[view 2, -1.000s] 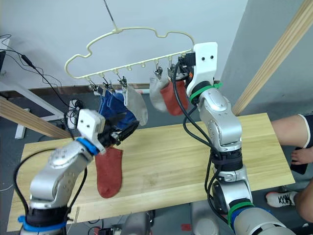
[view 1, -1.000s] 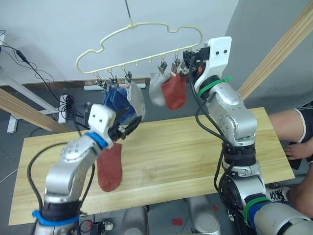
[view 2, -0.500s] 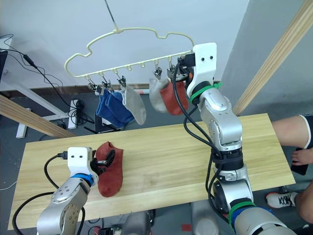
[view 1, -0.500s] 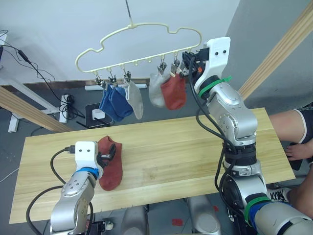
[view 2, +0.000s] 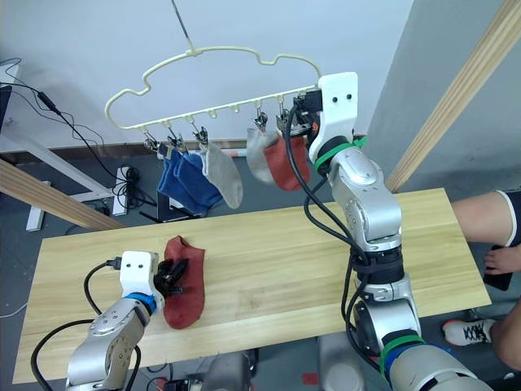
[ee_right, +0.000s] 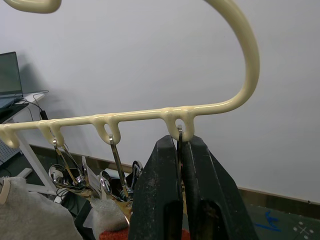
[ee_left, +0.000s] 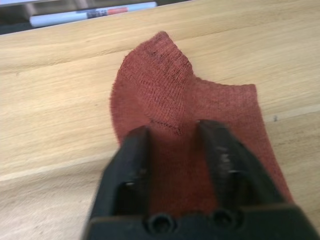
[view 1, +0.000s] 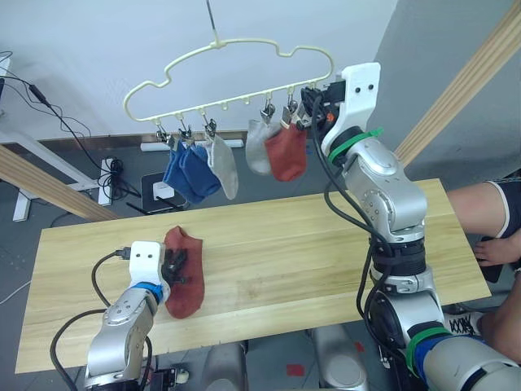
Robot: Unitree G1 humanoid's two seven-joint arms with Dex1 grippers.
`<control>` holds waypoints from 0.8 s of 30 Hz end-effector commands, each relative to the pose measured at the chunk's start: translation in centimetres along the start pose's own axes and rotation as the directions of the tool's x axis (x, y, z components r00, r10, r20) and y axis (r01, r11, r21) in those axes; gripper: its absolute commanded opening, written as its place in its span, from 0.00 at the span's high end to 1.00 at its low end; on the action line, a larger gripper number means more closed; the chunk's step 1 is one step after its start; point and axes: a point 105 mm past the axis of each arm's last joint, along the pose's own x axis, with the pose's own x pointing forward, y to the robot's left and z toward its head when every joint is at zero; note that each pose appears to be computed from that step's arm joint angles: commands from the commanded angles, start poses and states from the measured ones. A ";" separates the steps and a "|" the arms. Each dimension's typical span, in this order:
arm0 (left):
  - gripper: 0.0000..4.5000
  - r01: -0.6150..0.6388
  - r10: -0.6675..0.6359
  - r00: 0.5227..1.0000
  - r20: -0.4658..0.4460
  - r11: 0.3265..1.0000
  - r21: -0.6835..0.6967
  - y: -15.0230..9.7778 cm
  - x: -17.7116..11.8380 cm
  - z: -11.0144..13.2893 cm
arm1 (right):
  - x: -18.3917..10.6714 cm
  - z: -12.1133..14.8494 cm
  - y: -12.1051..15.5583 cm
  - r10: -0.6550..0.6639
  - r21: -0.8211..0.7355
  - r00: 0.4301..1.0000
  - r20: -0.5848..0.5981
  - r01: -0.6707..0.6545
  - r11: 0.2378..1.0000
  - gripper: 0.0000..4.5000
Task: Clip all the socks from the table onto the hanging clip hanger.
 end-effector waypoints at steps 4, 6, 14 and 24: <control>0.99 0.028 -0.027 0.999 -0.029 0.999 0.026 0.2 -0.4 -1.1 | -0.3 1.9 0.9 0.031 0.003 0.997 0.070 -0.031 1.000 1.00; 0.99 0.083 -0.083 0.997 0.000 0.995 0.057 -0.6 -0.3 -0.4 | -0.4 1.8 0.9 0.030 0.003 0.997 0.069 -0.030 1.000 1.00; 0.99 0.564 -0.642 0.750 0.157 0.746 0.354 -12.8 -0.3 7.4 | -0.4 1.9 0.7 0.023 -0.002 0.997 0.069 -0.023 1.000 1.00; 0.99 0.511 -0.665 0.623 0.412 0.745 0.429 -20.8 3.0 15.9 | -0.3 2.3 0.6 0.021 -0.010 0.997 0.073 -0.020 1.000 1.00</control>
